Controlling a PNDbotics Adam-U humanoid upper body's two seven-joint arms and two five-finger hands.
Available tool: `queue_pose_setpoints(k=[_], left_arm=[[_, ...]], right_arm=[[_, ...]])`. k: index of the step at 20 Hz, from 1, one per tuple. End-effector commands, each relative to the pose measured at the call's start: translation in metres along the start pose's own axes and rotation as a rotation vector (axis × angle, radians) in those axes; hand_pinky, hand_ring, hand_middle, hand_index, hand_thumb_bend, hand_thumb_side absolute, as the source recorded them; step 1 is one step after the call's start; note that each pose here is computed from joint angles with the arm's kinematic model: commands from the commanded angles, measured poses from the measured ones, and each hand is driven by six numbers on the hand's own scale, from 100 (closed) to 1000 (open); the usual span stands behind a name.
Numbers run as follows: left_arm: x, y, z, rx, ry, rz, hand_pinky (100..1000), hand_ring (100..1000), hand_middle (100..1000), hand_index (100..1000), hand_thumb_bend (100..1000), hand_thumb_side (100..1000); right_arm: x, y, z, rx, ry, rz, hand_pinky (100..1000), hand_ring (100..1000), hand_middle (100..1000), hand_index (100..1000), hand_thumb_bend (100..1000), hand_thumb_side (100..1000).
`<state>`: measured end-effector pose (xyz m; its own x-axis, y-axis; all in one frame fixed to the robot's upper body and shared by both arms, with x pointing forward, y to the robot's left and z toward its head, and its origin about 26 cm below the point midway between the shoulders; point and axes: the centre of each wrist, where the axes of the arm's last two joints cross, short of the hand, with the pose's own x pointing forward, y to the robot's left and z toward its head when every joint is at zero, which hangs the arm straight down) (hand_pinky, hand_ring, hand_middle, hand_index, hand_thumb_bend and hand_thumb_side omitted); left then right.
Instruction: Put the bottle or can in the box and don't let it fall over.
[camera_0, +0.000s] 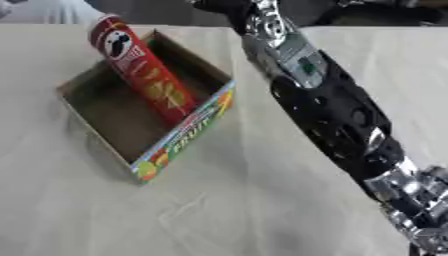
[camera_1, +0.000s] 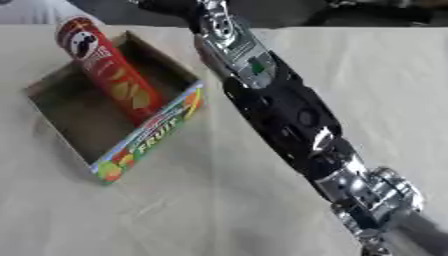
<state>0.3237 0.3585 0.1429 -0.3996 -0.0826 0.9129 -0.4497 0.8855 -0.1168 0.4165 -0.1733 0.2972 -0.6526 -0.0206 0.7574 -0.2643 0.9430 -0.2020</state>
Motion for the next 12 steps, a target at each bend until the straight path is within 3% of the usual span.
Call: queue_pose_setpoints(k=[1, 12], left_arm=[[0.012, 0.011, -0.008, 0.011, -0.045, -0.041, 833, 669, 558, 720, 305, 452], [0.009, 0.02, -0.005, 0.025, -0.04, -0.073, 834, 669, 558, 721, 301, 447]], right_arm=[[0.021, -0.016, 0.007, 0.004, -0.018, 0.028, 839, 819, 902, 876, 701, 177], [0.016, -0.07, 0.079, -0.073, 0.123, 0.128, 846, 836, 913, 876, 697, 156]])
